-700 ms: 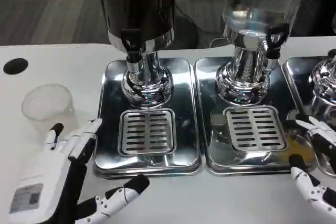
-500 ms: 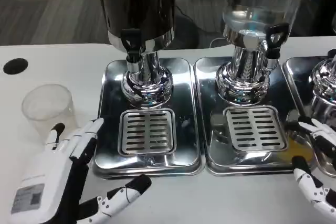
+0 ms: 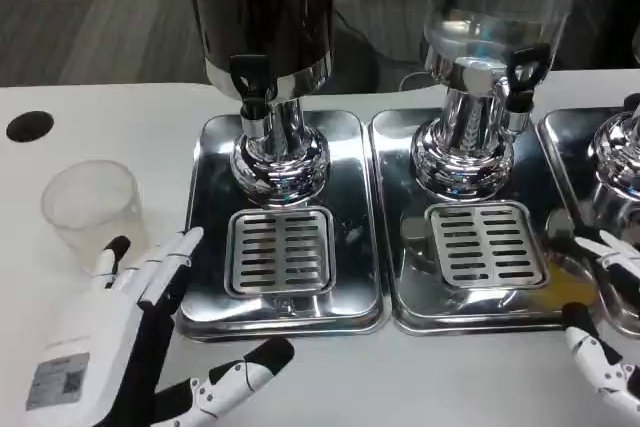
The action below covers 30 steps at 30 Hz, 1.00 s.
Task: Grasp the cup under the faucet to collect the drink, then remove the cup.
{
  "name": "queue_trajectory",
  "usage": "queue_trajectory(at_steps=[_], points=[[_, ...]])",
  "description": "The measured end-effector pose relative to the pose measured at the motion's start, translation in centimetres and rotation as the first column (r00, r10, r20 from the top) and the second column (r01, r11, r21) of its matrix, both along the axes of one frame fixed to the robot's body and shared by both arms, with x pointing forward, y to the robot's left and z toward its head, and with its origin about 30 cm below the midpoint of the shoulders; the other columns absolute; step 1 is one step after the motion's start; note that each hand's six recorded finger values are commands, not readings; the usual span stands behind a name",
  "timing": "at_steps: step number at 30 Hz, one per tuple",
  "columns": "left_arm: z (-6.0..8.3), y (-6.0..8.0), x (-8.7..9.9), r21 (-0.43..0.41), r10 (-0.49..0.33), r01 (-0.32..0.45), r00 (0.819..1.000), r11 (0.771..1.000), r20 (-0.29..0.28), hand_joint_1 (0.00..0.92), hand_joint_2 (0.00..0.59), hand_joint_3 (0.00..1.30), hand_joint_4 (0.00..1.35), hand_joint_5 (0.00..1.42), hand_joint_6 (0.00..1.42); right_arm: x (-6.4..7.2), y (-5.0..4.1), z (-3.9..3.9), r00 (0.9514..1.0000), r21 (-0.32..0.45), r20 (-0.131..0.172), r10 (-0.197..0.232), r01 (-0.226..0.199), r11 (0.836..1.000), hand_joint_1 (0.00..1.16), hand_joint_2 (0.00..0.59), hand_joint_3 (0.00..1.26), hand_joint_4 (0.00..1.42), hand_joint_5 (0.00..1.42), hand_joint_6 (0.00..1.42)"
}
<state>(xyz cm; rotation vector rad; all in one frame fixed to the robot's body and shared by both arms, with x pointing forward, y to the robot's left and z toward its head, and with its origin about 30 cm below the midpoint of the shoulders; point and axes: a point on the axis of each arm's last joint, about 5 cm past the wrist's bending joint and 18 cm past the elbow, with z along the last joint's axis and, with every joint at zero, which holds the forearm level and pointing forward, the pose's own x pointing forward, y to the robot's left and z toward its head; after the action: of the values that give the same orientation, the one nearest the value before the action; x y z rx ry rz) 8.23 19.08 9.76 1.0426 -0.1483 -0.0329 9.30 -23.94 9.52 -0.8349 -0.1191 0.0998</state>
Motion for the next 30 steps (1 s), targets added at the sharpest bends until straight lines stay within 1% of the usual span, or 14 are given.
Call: queue_trajectory(at_steps=[21, 25, 29, 30], points=[[0.3, 0.7, -0.5, 0.014, 0.041, -0.041, 0.999, 0.999, 0.006, 0.0, 0.079, 0.14, 0.07, 0.18, 0.0, -0.4, 0.02, -0.1, 1.0, 0.002, -0.006, 0.005, -0.005, 1.0, 0.46, 0.466, 0.23, 0.1, 0.08, 0.0], [0.4, 1.0, -0.5, 0.017, 0.056, -0.056, 0.998, 0.998, 0.011, 0.0, 0.078, 0.14, 0.07, 0.19, 0.0, -0.4, 0.06, -0.1, 1.0, 0.004, -0.003, 0.009, -0.009, 1.0, 0.46, 0.466, 0.23, 0.1, 0.08, 0.0], [0.5, 1.2, -0.5, -0.009, 0.077, -0.077, 0.997, 0.997, 0.017, 0.0, 0.074, 0.13, 0.08, 0.21, 0.0, -0.5, 0.08, -0.12, 0.9999, 0.005, -0.002, 0.011, -0.011, 1.0, 0.46, 0.466, 0.23, 0.1, 0.08, 0.0], [0.5, 1.4, -0.5, -0.01, 0.082, -0.082, 0.996, 0.997, 0.019, 0.0, 0.066, 0.13, 0.08, 0.21, 0.0, -0.5, 0.08, -0.12, 0.9999, 0.005, -0.002, 0.013, -0.013, 1.0, 0.46, 0.466, 0.23, 0.1, 0.08, 0.0]])
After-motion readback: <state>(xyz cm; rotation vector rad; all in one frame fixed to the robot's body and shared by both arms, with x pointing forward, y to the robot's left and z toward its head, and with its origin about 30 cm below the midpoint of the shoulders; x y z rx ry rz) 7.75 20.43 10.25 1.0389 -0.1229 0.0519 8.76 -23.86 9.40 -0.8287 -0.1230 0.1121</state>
